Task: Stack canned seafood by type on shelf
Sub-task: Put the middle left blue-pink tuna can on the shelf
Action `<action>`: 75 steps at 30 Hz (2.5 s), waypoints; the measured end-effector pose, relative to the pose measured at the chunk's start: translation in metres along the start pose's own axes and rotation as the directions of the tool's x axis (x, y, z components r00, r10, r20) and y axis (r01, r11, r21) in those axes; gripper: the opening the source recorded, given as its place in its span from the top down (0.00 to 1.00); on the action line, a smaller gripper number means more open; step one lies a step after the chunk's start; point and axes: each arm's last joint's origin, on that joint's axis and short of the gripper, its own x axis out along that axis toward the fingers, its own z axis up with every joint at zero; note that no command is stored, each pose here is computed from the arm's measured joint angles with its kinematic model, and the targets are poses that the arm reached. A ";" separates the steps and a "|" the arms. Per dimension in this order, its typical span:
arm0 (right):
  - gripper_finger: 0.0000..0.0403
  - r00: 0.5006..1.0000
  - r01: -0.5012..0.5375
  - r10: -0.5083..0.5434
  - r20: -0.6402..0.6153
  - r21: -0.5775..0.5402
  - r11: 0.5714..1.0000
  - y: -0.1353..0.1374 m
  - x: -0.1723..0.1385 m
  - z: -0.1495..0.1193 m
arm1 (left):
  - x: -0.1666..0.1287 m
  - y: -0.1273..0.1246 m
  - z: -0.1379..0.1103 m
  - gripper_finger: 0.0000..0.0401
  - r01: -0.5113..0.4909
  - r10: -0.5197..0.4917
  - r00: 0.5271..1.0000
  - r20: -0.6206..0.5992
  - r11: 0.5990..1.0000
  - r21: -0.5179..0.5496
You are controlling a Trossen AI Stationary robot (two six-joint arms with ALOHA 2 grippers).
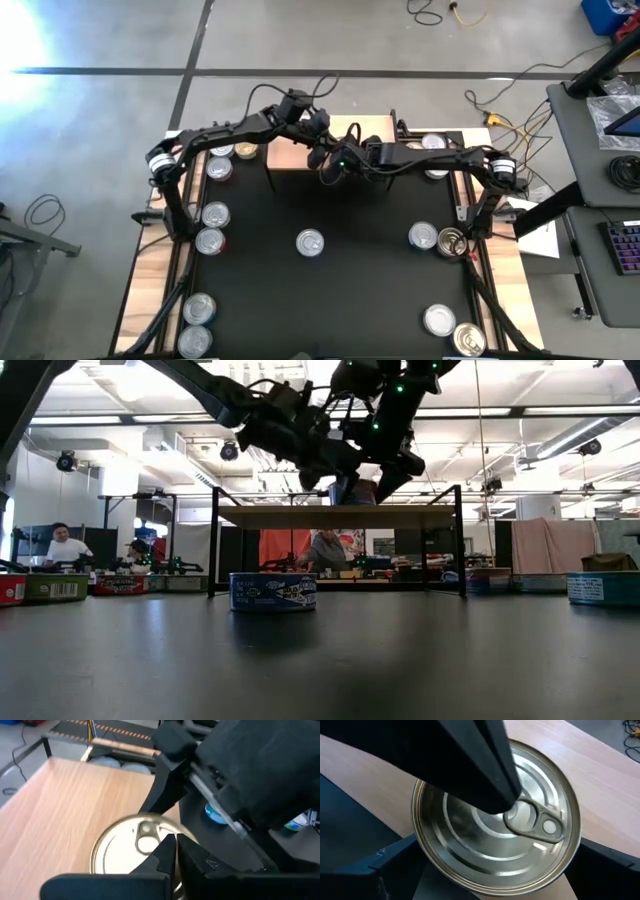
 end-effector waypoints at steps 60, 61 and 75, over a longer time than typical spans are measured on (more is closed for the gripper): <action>0.70 0.977 -0.212 0.188 0.105 0.310 0.927 -0.030 -0.018 0.034 | -0.178 -0.113 0.037 1.00 -0.127 0.118 0.988 0.105 0.988 0.084; 0.72 0.977 -0.210 0.186 0.105 0.308 0.928 -0.031 -0.018 0.035 | -0.180 -0.115 0.032 1.00 -0.126 0.118 0.988 0.101 0.989 0.075; 0.91 0.995 -0.100 0.089 0.049 0.317 0.943 -0.061 0.006 0.041 | -0.203 -0.136 -0.019 1.00 -0.120 0.119 0.988 0.099 0.993 0.010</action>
